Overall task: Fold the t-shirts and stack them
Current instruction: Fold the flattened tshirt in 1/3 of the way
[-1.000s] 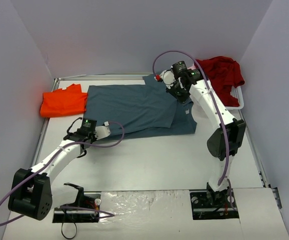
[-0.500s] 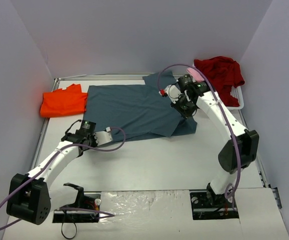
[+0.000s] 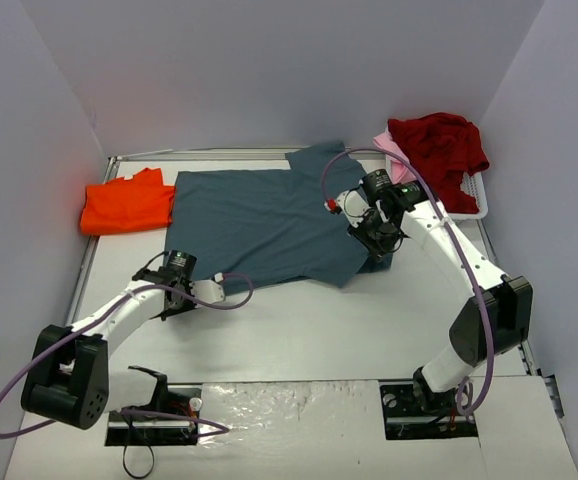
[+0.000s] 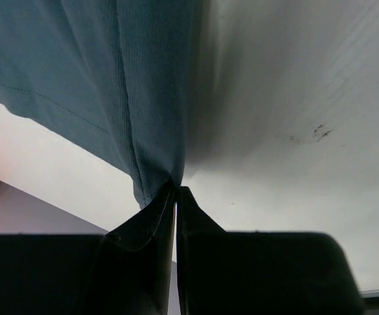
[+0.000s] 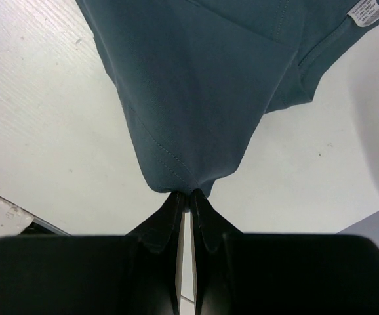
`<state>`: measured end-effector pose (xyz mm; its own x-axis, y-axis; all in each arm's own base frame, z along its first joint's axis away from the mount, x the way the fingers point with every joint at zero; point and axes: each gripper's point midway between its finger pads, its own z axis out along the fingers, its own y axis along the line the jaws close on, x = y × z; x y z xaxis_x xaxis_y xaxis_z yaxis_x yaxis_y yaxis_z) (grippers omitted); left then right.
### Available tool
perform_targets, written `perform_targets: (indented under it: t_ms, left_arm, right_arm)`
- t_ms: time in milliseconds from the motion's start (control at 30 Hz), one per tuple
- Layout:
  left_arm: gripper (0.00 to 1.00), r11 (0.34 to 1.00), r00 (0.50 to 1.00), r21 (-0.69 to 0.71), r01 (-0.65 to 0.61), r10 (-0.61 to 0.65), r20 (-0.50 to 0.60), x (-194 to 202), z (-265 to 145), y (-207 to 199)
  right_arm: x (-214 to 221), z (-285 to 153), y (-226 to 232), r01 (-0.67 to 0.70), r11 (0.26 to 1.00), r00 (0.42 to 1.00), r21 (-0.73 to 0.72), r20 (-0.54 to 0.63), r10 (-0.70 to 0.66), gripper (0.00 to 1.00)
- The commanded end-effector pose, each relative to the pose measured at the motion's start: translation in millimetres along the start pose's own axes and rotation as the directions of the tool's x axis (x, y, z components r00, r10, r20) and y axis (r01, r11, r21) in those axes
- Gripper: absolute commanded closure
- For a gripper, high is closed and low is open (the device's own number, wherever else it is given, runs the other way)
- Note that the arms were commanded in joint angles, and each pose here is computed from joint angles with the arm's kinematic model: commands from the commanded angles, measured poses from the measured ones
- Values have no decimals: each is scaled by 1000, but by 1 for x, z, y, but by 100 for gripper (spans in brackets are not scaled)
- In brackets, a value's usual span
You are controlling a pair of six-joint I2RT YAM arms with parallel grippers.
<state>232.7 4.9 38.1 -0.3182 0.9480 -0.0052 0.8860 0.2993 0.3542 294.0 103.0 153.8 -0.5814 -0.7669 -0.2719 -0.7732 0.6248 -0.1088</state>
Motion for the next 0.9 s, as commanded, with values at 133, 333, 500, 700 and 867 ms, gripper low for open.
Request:
perform_targets:
  t_ms: [133,333,500,700,867]
  left_arm:
    - [98,1000,1000,10,-21,21,-16,9,4,-6]
    - [98,999,1000,-38,-10,9,-22,15,4,3]
    - [98,998,1000,-56,-14,13,-26,22,4,5]
    - [98,998,1000,-63,-4,3,-22,24,2,9]
    - [98,998,1000,-70,-1,0,-15,23,-1,11]
  right_arm:
    - [9,-5,5,-12,1000,1000,6,-5,12,100]
    - [19,-10,-8,-16,998,999,68,-36,19,100]
    - [23,-14,-21,-27,994,999,102,-40,31,100]
    - [17,-22,-37,-43,991,999,130,-19,46,100]
    - [6,-27,-49,-46,987,999,152,-2,47,100]
